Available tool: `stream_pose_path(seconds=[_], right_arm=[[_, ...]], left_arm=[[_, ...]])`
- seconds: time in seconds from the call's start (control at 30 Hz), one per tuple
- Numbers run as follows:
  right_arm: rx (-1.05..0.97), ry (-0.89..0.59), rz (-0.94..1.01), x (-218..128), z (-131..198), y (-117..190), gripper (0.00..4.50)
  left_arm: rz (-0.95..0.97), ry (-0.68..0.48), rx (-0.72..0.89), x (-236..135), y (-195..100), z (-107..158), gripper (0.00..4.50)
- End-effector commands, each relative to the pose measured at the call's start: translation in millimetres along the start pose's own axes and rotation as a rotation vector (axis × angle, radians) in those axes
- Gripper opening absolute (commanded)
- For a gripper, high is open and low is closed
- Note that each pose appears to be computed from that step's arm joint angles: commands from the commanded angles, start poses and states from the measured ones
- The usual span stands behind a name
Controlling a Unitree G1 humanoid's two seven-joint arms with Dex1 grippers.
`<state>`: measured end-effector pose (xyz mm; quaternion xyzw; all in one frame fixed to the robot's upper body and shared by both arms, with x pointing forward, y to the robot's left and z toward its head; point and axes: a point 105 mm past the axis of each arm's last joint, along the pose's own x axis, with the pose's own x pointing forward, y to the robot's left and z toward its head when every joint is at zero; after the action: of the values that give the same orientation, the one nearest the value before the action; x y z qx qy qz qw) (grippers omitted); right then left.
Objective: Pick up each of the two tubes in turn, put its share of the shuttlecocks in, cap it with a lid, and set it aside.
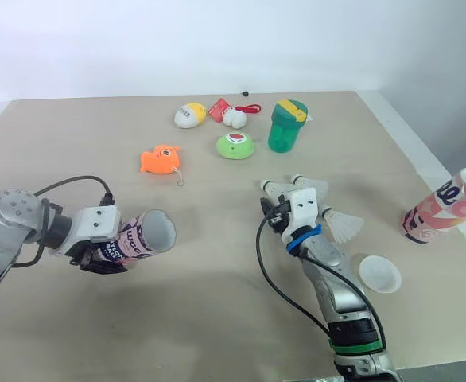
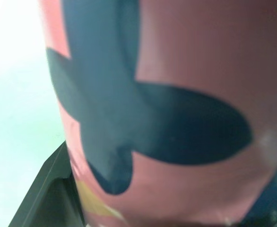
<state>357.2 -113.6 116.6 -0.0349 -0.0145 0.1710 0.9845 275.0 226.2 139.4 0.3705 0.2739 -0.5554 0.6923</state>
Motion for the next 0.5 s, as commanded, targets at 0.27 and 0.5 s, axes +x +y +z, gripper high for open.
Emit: stream_pose_path(seconds=[0.27, 0.5], right_arm=[[0.066, -0.257, 0.328, -16, 67, 24, 0.06], [-0.036, -0.236, 0.877, -46, 106, 89, 0.06]], left_arm=[[0.015, -0.024, -0.078, 6, 2, 1, 3.12], [0.037, -0.020, -0.116, 8, 13, 0, 3.12]])
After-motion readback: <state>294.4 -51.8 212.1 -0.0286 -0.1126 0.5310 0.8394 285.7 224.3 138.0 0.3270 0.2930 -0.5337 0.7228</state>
